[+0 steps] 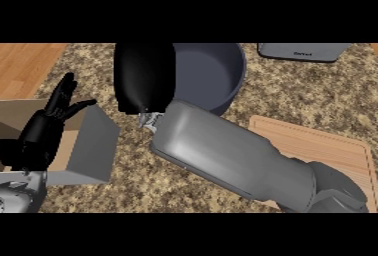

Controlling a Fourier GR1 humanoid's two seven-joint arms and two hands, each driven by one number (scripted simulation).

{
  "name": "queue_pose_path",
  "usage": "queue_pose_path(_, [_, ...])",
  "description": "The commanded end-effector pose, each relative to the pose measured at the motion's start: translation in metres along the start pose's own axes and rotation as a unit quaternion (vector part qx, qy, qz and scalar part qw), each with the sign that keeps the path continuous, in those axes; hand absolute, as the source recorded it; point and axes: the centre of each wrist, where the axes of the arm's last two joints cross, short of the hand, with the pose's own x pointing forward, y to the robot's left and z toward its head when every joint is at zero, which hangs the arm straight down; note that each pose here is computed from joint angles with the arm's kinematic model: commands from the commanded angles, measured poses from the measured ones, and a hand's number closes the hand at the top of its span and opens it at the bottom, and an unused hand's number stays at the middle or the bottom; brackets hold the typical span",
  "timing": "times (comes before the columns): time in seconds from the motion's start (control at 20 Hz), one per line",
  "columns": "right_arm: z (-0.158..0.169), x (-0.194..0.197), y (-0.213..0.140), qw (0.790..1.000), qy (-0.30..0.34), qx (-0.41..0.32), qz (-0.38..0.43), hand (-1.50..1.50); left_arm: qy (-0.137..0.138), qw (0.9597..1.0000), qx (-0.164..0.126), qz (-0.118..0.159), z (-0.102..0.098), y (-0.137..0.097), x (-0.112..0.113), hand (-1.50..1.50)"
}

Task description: Pick the bell pepper from the cutting board and place it in the pot

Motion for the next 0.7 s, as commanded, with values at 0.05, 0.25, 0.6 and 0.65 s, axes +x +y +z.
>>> queue_pose_path(0.05, [-0.022, -0.001, -0.003, 0.997, 0.054, -0.034, -0.054, 1.5, 0.127, 0.9906, 0.016, -0.049, 0.024, 0.021, -0.049, 0.0])
queue_pose_path(0.25, [-0.04, -0.013, 0.007, 0.996, 0.061, -0.03, -0.049, 1.5, 0.128, 0.9907, 0.017, -0.043, 0.021, 0.008, -0.046, 0.0])
queue_pose_path(0.6, [-0.067, -0.039, 0.024, 0.996, 0.072, -0.024, -0.041, 1.5, 0.119, 0.992, 0.02, -0.037, 0.02, 0.016, -0.037, 0.0])
queue_pose_path(0.65, [-0.065, -0.041, 0.028, 0.997, 0.072, -0.011, -0.038, 1.5, 0.113, 0.9929, 0.018, -0.033, 0.02, 0.01, -0.042, 0.0])
